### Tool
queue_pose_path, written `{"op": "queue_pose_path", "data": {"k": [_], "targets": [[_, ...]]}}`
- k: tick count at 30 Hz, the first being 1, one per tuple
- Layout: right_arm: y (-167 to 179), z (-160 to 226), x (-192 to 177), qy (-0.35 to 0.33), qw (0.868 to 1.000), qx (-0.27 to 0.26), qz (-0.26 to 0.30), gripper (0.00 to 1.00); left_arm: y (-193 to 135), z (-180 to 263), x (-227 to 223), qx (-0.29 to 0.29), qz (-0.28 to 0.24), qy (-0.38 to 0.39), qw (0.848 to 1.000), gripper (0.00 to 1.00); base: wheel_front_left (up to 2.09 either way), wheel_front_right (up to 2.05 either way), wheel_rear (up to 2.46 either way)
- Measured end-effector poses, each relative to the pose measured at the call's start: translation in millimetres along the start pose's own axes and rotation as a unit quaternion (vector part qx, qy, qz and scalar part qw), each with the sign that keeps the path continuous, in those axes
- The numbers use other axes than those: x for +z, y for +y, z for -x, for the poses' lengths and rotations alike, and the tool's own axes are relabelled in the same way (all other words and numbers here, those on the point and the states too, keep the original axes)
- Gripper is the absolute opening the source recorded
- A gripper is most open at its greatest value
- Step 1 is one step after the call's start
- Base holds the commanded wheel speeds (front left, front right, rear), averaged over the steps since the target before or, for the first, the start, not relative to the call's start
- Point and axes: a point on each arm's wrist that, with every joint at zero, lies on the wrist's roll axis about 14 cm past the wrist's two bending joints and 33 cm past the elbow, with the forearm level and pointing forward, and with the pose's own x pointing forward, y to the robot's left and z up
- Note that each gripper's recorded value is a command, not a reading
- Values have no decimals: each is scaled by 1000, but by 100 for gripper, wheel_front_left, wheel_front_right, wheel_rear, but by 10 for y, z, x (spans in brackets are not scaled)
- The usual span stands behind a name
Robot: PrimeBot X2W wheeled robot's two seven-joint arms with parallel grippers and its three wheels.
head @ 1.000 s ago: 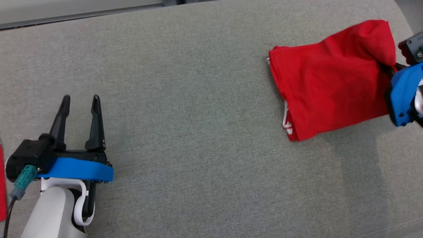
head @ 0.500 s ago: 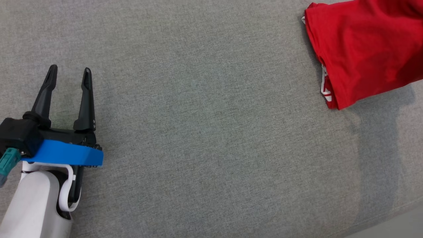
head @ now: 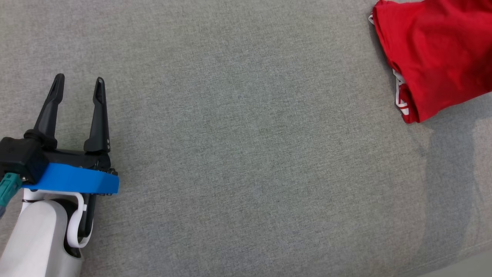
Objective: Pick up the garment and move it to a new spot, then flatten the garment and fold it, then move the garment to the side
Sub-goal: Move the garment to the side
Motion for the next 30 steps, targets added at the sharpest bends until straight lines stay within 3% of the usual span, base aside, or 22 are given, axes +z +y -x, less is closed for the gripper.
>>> {"op": "queue_pose_path", "data": {"k": [6,12,16,20,25,30], "targets": [[-2,70,173,-42,999,-7,-8,100,16,79,93,8,1,-7,1000,100,0,0,0],[194,277,519,-132,986,2,-104,100,14,265,268,25,3,-26,999,100,0,0,0],[451,535,670,-181,968,21,-174,100,16,478,420,43,6,-42,998,100,0,0,0],[651,867,777,-226,938,34,-260,100,53,725,506,65,8,-49,997,100,0,0,0],[824,1247,852,-261,913,50,-311,100,109,1040,584,93,13,-57,994,100,0,0,0],[1056,1539,856,-265,899,80,-338,100,121,1356,589,120,20,-62,991,100,0,0,0]]}}
